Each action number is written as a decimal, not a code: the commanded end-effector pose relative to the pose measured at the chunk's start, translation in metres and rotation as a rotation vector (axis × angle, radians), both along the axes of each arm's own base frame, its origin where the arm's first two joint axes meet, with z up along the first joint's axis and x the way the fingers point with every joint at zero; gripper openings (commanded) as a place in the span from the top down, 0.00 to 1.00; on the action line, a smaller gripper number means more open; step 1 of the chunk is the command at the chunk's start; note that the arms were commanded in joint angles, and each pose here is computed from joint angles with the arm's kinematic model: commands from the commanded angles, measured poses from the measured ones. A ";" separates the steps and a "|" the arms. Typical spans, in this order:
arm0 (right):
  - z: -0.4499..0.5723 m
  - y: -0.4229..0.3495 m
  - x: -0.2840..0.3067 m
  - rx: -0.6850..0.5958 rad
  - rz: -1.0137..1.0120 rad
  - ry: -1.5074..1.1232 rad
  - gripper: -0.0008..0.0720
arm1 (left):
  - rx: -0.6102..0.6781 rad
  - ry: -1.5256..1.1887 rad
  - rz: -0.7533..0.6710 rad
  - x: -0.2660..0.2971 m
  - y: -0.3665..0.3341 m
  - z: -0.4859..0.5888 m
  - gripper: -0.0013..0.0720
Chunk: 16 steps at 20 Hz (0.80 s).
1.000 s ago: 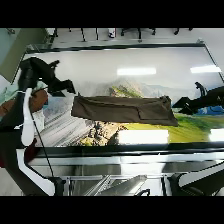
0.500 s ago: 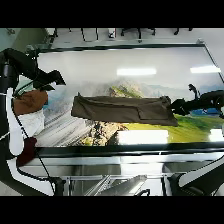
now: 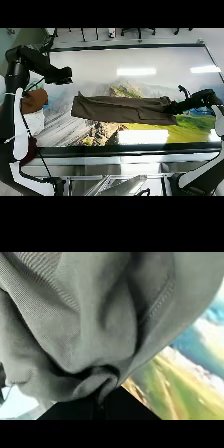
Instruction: Fold the shirts.
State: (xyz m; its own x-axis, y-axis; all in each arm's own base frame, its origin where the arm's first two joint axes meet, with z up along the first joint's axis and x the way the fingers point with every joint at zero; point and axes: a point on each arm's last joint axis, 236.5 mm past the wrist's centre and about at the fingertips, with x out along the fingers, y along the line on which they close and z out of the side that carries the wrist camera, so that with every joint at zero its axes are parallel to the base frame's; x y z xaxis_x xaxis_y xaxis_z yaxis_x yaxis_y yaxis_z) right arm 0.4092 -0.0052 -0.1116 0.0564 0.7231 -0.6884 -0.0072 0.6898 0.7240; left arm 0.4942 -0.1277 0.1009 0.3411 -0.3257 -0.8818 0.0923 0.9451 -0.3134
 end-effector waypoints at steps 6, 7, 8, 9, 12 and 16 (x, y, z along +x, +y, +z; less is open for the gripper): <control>0.101 0.003 0.018 0.000 -0.024 -0.055 0.95 | -0.023 -0.022 -0.278 -0.005 -0.186 -0.104 0.95; 0.123 0.005 0.016 -0.002 -0.010 -0.079 0.95 | -0.055 -0.018 -0.309 -0.013 -0.220 -0.127 0.95; 0.147 0.008 0.014 -0.011 0.007 -0.105 0.95 | -0.097 -0.008 -0.328 -0.022 -0.250 -0.144 0.95; 0.167 0.012 0.011 -0.020 0.015 -0.121 0.95 | -0.146 0.008 -0.338 -0.032 -0.277 -0.159 0.95; 0.215 0.036 0.004 -0.053 0.067 -0.200 0.95 | -0.264 0.073 -0.359 -0.059 -0.338 -0.193 0.95; 0.236 0.075 -0.006 -0.063 0.158 -0.254 0.95 | -0.297 0.168 -0.337 -0.088 -0.360 -0.229 0.96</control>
